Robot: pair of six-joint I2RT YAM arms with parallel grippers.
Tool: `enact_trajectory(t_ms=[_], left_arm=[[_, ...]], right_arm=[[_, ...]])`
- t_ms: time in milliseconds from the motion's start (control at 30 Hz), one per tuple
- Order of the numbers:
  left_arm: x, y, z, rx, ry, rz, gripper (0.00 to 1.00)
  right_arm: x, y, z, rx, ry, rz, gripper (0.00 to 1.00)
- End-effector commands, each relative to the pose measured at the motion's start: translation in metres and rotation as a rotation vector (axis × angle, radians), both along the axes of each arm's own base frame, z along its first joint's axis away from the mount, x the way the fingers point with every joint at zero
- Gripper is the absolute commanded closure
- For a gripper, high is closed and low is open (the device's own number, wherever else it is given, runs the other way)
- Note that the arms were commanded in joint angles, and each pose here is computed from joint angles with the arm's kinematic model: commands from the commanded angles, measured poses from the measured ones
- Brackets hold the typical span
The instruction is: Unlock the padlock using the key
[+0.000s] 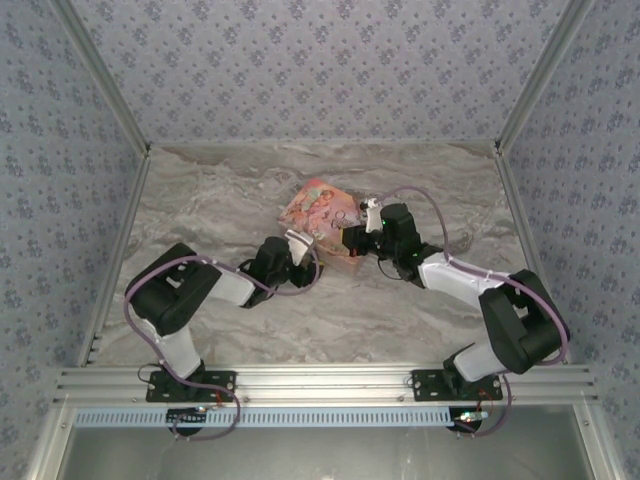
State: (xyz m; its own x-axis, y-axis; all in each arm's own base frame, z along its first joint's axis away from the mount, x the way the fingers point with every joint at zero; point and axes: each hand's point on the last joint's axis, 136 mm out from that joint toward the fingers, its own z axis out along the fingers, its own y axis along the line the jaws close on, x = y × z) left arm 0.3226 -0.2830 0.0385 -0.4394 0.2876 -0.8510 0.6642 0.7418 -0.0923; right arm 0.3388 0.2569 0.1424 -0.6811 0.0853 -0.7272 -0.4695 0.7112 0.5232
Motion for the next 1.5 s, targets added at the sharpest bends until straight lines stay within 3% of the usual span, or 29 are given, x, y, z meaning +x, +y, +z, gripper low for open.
enact_trajectory(t_ms=[0,533,1167,1467], left_arm=[[0.006,-0.013,0.016,-0.068,-0.042,-0.066,0.34],[-0.007,-0.028,0.024,-0.196,0.066,-0.228,0.43],[0.003,-0.026,0.009,-0.212,0.13,-0.171,0.6],[0.003,-0.026,0.014,-0.224,0.123,-0.171,0.73]], right_arm=[[0.009,0.003,0.009,0.015,-0.018,-0.004,1.0],[0.009,0.005,0.005,0.018,-0.009,0.006,1.0],[0.007,0.006,0.004,0.019,-0.007,0.008,1.0],[0.006,0.007,0.005,0.021,-0.01,0.01,1.0]])
